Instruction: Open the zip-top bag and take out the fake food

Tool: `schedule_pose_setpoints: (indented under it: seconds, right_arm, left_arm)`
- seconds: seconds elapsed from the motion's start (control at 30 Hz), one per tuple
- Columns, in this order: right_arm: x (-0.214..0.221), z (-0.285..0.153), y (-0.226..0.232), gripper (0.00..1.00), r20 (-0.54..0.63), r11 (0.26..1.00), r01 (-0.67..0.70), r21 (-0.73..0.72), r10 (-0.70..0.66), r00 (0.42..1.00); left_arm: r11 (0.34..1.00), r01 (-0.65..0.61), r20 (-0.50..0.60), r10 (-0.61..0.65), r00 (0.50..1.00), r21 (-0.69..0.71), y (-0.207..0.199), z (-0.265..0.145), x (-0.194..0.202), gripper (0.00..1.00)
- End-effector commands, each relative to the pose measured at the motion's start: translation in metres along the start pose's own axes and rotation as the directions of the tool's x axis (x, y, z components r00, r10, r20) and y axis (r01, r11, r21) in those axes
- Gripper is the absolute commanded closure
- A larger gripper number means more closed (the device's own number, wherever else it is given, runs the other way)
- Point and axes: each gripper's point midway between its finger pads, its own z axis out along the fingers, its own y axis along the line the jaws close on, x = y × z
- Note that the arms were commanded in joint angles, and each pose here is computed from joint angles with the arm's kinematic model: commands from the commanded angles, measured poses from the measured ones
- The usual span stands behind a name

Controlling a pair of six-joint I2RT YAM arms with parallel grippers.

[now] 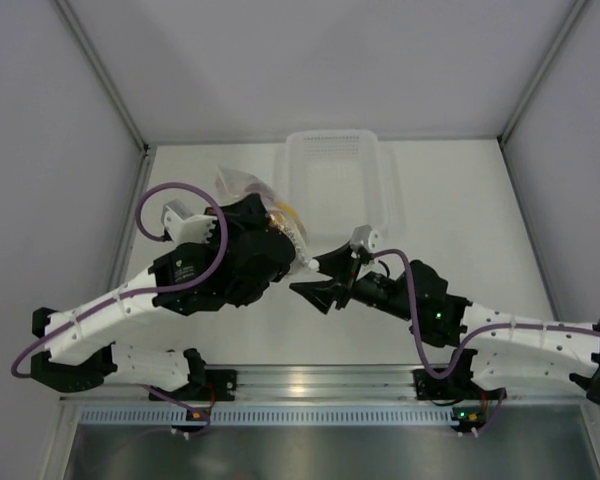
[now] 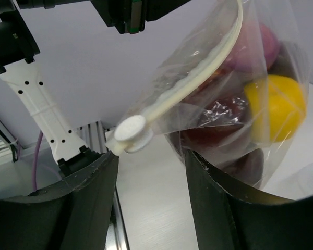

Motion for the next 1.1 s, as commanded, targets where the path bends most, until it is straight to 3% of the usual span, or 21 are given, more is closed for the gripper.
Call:
schedule_pose_setpoints:
  seconds: [0.0,0.13,0.27,0.33,0.37,0.6,0.67,0.73,0.83,0.97,1.07]
  right_arm:
    - [-0.049,0.008,0.015,0.45,0.133,0.993,-0.114,-0.031,0.117,0.984]
    - [-0.059,0.003,0.019,0.42,0.158,0.987,-0.152,-0.045,0.157,0.975]
    - [-0.058,0.002,-0.005,0.41,0.192,0.985,-0.155,0.08,0.137,0.972]
    - [-0.051,0.006,-0.017,0.62,0.179,0.98,-0.144,0.135,0.119,0.977]
    - [-0.054,0.008,-0.021,0.66,0.183,0.978,-0.14,0.153,0.112,0.977]
    - [-0.05,0.014,-0.045,0.64,0.154,0.968,-0.109,0.227,0.075,0.985]
    - [-0.051,0.014,-0.049,0.72,0.158,0.965,-0.108,0.238,0.071,0.985]
    - [-0.053,0.014,-0.054,0.91,0.157,0.962,-0.094,0.258,0.055,0.986]
    - [-0.056,0.009,-0.062,1.0,0.149,0.954,-0.051,0.297,0.006,0.989]
    - [-0.055,0.0,-0.072,1.0,0.107,0.939,0.041,0.341,-0.082,0.991]
    - [-0.049,-0.007,-0.073,1.0,0.009,0.933,0.152,0.327,-0.164,0.986]
  left_arm:
    - [0.993,0.119,0.06,-0.12,0.991,0.026,-0.007,0.002,-0.013,1.0]
    - [0.991,0.13,0.049,-0.131,0.99,0.02,-0.001,0.003,-0.006,1.0]
    - [0.987,0.158,0.025,-0.158,0.987,0.01,0.003,0.002,0.001,1.0]
    - [0.987,0.159,0.02,-0.159,0.987,0.006,0.004,0.002,0.003,1.0]
    - [0.987,0.161,0.016,-0.161,0.987,0.004,0.004,0.002,0.004,1.0]
    - [0.986,0.167,-0.001,-0.167,0.986,-0.003,0.007,0.002,0.007,1.0]
    - [0.985,0.172,-0.004,-0.172,0.985,-0.006,0.008,0.002,0.008,1.0]
    - [0.985,0.174,-0.014,-0.174,0.985,-0.01,0.009,0.001,0.009,1.0]
    - [0.985,0.174,-0.024,-0.175,0.984,-0.014,0.012,0.0,0.008,1.0]
    - [0.987,0.159,-0.038,-0.159,0.986,-0.017,0.018,-0.002,0.002,1.0]
    - [0.994,0.108,-0.05,-0.109,0.993,-0.015,0.024,-0.004,-0.006,1.0]
